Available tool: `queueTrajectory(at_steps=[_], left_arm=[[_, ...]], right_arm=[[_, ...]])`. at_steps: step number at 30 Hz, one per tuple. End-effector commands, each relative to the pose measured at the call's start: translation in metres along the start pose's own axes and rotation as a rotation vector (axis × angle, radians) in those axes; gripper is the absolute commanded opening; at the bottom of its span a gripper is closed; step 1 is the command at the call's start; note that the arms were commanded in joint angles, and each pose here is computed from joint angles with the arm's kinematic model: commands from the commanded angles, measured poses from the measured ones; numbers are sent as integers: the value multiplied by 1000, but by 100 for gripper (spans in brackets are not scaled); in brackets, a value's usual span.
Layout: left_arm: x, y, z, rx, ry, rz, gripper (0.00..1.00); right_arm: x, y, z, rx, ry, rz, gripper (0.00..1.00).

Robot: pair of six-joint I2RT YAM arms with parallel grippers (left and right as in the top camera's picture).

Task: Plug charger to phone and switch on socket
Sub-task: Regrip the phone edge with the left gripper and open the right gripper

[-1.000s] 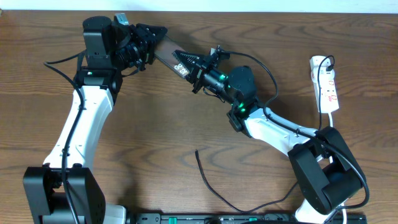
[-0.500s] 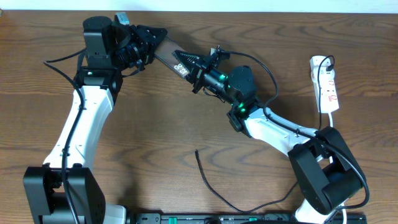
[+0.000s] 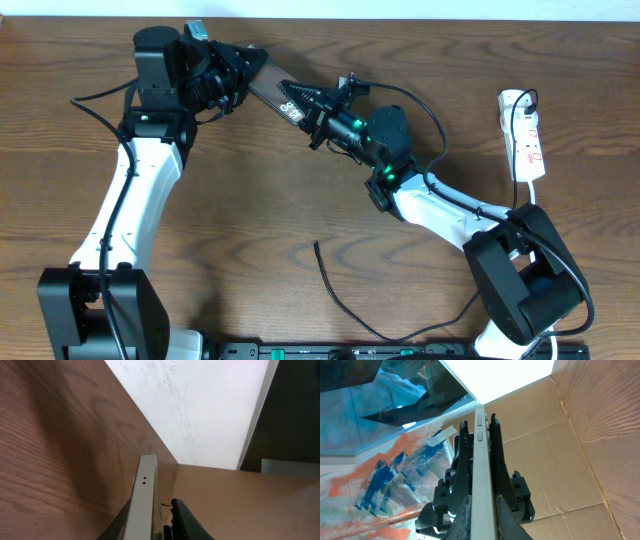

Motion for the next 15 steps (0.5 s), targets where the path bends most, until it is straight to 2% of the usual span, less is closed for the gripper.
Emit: queueTrajectory(at_steps=[1,5,6,10,15], left_arm=[[1,-4,0,-21,4,11,18],[1,-3,0,-19,5,9,19],[1,-3,0,-18,5,9,15],[1,-3,0,-19,5,9,8],[1,-3,0,-18,5,9,8]], right_arm=[[-2,10,9,27,27,-21,2],[-2,10,9,27,27,-21,2],[-2,10,9,27,28,-20,1],[-2,9,10,28,31,-19,2],[-2,9,10,27,31,-18,1]])
Point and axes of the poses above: each gripper's point midway between its finger pads, its own x axis back along the fingers, its own y axis along the line the jaws close on, z = x × y, the point moved 1 cm from there along x, back along the fingers
